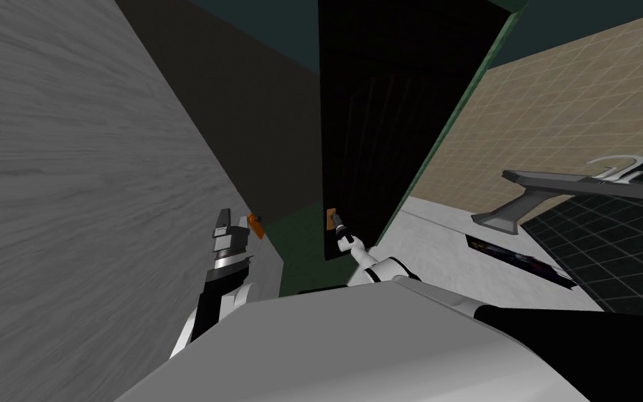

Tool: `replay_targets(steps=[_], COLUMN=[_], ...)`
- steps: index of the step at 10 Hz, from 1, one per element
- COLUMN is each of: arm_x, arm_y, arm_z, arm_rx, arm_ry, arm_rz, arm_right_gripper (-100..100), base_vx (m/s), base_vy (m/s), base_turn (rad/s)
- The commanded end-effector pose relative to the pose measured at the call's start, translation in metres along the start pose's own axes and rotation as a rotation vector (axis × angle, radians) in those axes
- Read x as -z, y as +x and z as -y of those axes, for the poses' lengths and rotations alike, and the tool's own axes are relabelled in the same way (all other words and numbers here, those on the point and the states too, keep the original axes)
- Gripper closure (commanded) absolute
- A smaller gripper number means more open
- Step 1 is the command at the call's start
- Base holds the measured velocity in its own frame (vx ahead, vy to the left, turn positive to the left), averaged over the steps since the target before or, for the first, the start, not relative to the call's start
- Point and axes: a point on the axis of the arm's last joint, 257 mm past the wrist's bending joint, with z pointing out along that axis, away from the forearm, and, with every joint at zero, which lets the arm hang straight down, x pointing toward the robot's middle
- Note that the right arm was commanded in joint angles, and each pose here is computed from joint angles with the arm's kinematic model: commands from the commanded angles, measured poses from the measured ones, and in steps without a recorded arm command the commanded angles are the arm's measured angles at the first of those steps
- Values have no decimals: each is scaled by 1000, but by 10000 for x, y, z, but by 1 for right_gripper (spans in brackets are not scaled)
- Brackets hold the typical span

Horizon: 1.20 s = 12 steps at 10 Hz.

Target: Push the door open

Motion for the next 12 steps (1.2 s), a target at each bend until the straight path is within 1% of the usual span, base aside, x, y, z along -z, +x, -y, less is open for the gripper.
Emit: replay_targets(steps=[1,4,5,6,7,8,9,10,11,12], arm_x=[14,14,18,16,15,16,-15,7,22,22], arm_y=[0,0,-172,-264,-313,-419,-417,-418,-595,-595], arm_z=[31,31,19,0,-11,-34,-145,-62,-72,-72], arm_rx=[0,0,10,15,17,22,21,22,30,30], arm_ry=[6,6,3,-2,-5,-11,-34,-16,-19,-19], arm_rz=[0,0,36,56,67,91,91,91,132,132], arm_right_gripper=[100,100,100,100,100,100,100,100,100,100], base_vx=[-27,-10,79,130,114,165,117,51,97,102], base_vy=[-7,-2,3,4,-22,12,0,-22,-40,-43], base_turn=[4,-2,67,89,43,69,-14,-13,29,-8])
